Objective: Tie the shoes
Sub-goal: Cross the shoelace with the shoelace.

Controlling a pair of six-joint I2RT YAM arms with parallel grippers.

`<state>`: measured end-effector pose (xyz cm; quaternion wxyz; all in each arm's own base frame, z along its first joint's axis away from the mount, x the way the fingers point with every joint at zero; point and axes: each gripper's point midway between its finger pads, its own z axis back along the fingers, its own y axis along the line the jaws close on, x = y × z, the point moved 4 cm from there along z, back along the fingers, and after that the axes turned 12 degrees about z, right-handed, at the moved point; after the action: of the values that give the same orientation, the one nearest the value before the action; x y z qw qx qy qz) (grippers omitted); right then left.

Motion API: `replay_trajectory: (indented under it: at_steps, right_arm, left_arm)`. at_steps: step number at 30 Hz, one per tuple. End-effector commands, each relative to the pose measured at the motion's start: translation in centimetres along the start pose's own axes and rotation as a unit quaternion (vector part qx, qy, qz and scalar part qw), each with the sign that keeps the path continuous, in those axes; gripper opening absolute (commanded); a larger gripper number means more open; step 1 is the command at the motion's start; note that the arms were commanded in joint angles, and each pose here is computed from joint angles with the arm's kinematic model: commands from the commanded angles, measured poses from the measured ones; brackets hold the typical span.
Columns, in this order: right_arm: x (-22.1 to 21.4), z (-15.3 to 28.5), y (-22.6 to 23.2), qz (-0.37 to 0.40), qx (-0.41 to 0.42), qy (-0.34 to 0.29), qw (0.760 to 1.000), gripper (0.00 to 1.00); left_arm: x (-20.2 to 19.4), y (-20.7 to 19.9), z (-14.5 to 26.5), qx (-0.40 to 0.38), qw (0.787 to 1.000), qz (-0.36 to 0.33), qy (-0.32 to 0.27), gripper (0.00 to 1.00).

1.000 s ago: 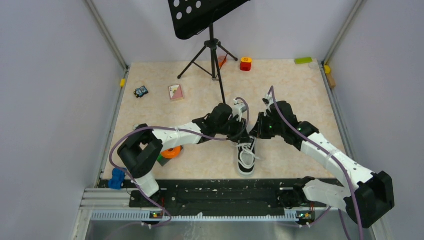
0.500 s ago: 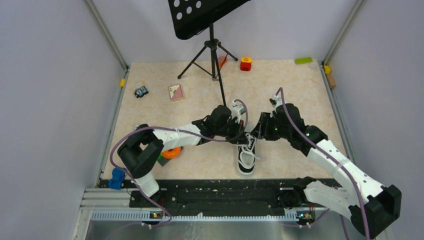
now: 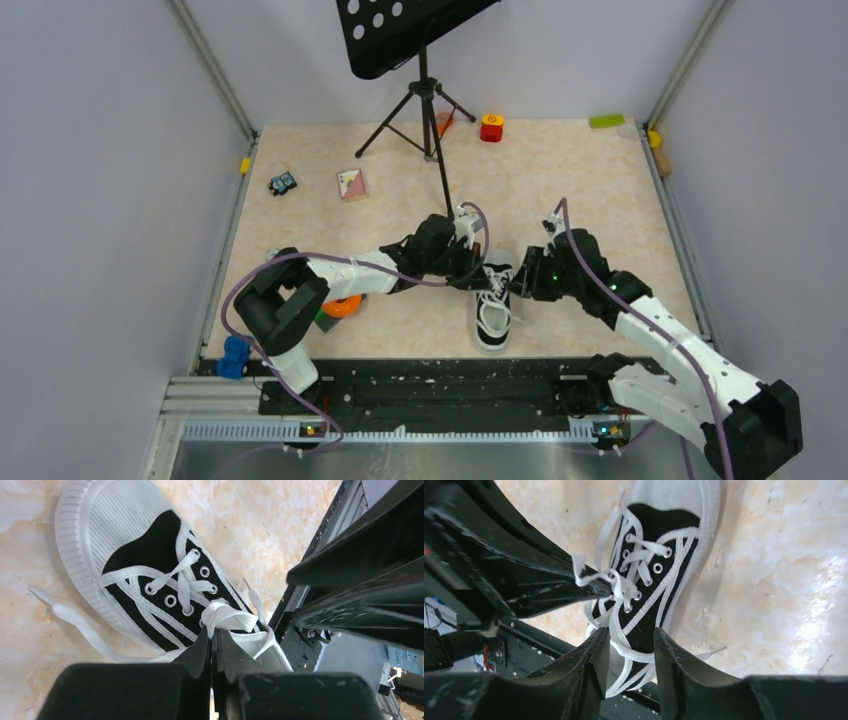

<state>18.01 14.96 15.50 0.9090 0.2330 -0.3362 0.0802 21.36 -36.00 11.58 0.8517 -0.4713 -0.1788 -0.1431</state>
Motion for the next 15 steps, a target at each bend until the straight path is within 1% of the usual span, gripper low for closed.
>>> replay_trajectory:
  at_steps: [1, 6, 12, 15]
  right_arm:
    - [0.4, -1.1, 1.2, 0.009, 0.052, 0.001, 0.999, 0.37]
    - [0.7, -2.1, 1.6, 0.029, 0.068, 0.012, 0.997, 0.33]
    - [1.1, -3.4, 1.2, 0.048, 0.060, 0.022, 0.997, 0.39]
    - [1.4, -3.9, 1.0, 0.055, 0.049, 0.024, 0.997, 0.40]
  left_arm:
    - [1.6, -1.7, 0.6, -0.031, 0.999, -0.017, -0.031, 0.00]
    - [1.9, -1.8, 1.0, -0.035, 0.998, -0.019, -0.042, 0.00]
    - [1.9, -1.9, 0.9, -0.042, 0.998, -0.016, -0.037, 0.00]
    - [1.9, -2.0, 0.9, -0.044, 0.998, -0.015, -0.035, 0.00]
